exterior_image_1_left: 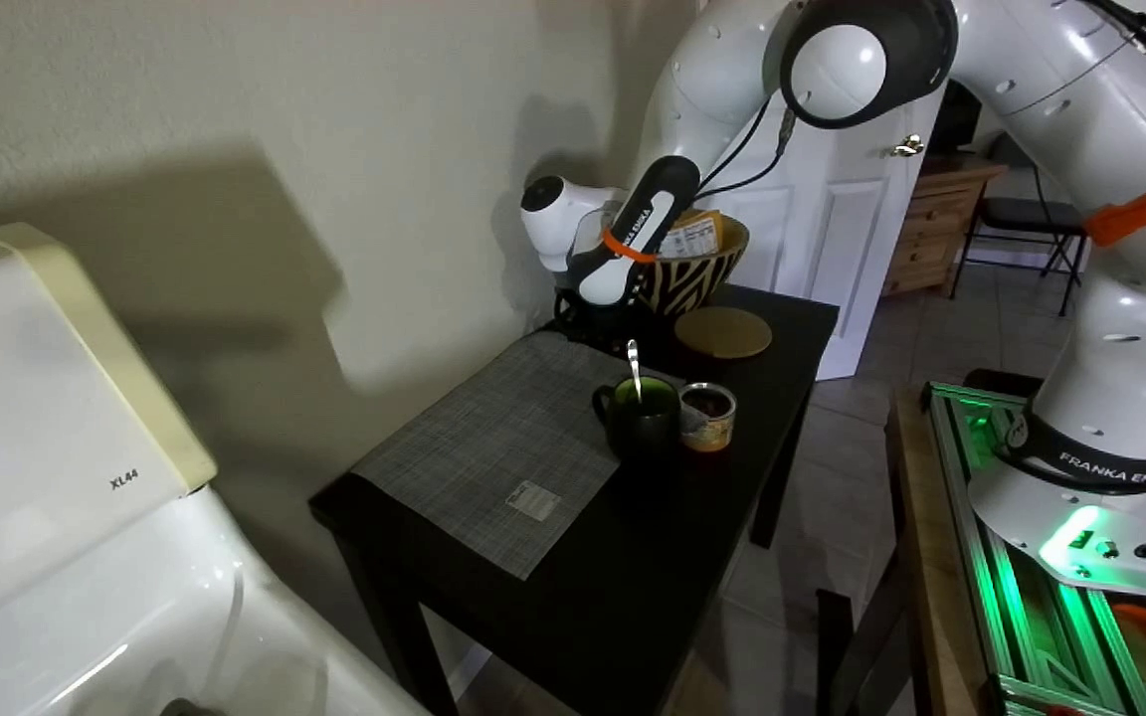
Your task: Put the green lid on the can
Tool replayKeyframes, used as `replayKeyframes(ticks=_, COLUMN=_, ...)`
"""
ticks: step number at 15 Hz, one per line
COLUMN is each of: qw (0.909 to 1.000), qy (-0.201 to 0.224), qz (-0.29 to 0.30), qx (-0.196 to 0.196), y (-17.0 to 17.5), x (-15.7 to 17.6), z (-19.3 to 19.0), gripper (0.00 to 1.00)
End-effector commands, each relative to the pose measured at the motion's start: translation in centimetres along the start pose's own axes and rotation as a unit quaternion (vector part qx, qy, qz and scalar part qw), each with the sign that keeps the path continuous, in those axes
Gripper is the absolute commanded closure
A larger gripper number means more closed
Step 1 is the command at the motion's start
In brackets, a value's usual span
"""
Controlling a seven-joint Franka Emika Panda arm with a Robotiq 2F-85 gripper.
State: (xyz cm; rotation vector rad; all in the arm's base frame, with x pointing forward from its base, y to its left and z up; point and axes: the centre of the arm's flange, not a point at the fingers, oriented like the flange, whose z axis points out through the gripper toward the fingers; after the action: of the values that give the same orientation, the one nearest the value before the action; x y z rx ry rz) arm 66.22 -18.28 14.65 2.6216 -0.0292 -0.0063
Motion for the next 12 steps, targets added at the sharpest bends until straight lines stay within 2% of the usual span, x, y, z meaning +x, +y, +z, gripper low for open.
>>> replayKeyframes(ticks=1, qw=0.9997, qy=-0.012, qz=0.011, qx=0.020, y=-0.5, x=0.0, z=1.2, gripper=0.00)
replayKeyframes(ticks=8, qw=0.9951, qy=-0.029, qz=0.051, qx=0.079, y=-0.1, x=0.2, z=1.4, gripper=0.00)
replayKeyframes(ticks=12, qw=0.9935, qy=-0.031, qz=0.060, qx=0.092, y=1.0, x=0.8, z=2.0, gripper=0.00)
